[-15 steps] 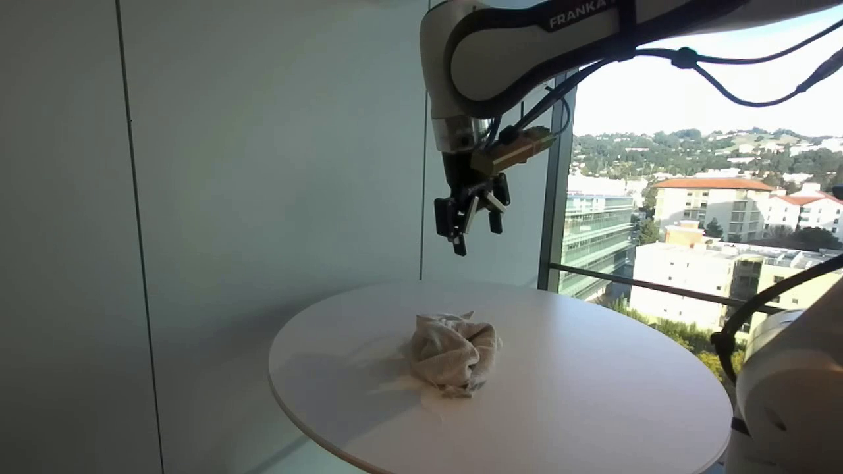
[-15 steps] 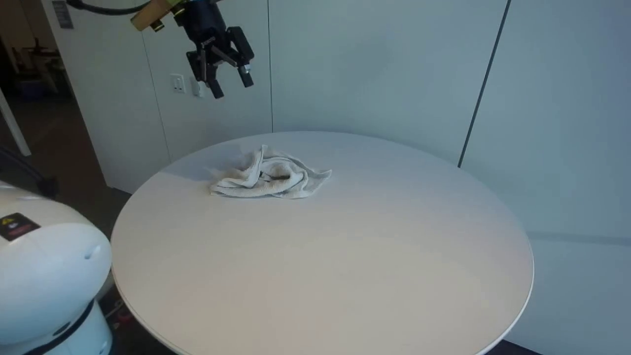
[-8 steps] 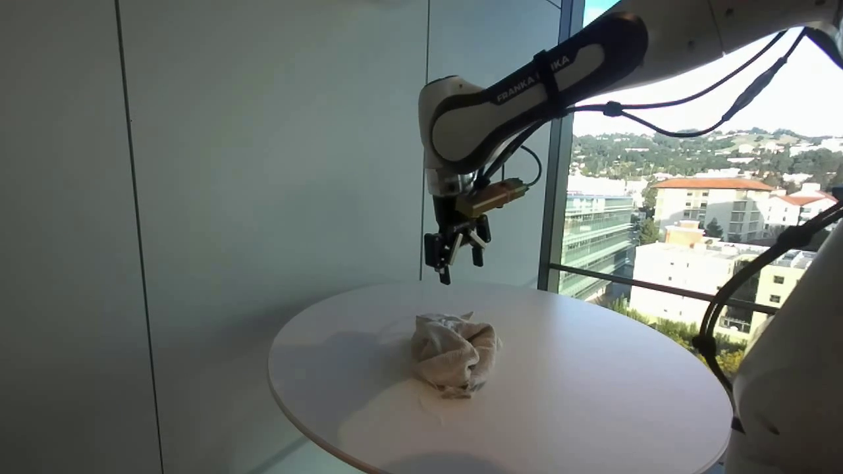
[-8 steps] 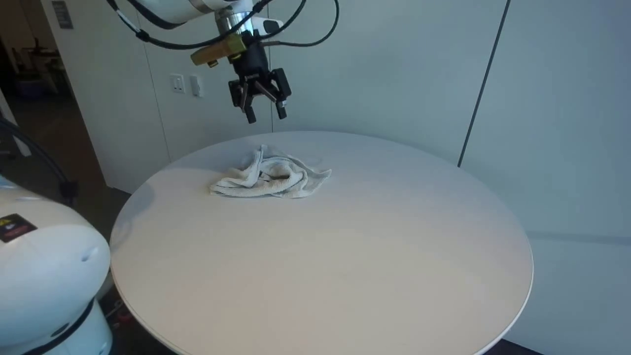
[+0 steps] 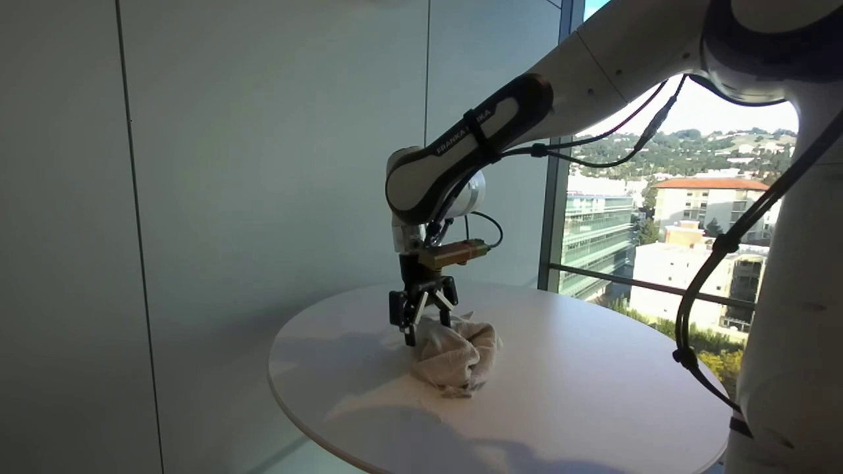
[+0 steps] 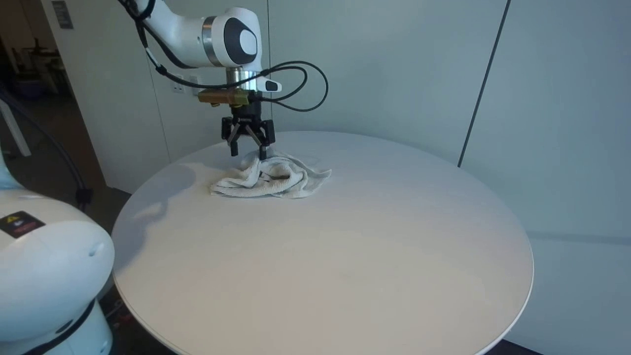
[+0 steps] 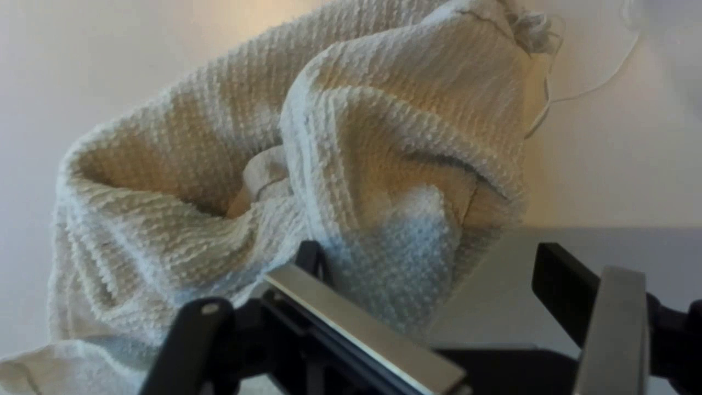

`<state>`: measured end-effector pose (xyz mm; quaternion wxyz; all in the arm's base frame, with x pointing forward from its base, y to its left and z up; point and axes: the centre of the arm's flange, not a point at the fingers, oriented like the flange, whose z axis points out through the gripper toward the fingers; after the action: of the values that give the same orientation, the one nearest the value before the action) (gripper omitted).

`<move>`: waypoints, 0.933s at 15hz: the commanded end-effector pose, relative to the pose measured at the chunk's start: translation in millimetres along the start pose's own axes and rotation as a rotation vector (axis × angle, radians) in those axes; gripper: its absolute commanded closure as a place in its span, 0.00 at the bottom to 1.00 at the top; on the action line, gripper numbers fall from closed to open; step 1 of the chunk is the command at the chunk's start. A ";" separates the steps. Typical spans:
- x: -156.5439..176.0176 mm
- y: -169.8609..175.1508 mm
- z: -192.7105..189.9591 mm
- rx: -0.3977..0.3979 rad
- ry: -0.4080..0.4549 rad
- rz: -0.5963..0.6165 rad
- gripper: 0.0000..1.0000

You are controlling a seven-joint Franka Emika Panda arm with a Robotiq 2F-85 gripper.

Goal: Use the towel to clean the table

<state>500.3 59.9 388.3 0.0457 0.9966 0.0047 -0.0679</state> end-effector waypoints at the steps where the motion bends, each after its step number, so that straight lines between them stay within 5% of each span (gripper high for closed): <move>1: 3.2 -10.5 27.0 0.030 -0.129 0.036 0.00; 6: 4.8 -17.0 38.1 -0.089 -0.173 0.051 0.00; 7: 6.4 -20.4 34.7 -0.084 -0.156 0.037 0.25; 8: 7.5 -26.2 28.6 -0.068 -0.127 0.008 0.26; 14: 10.7 -59.7 -11.3 0.074 0.006 -0.062 0.72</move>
<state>508.4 108.3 370.9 0.0477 0.9939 0.0174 -0.0980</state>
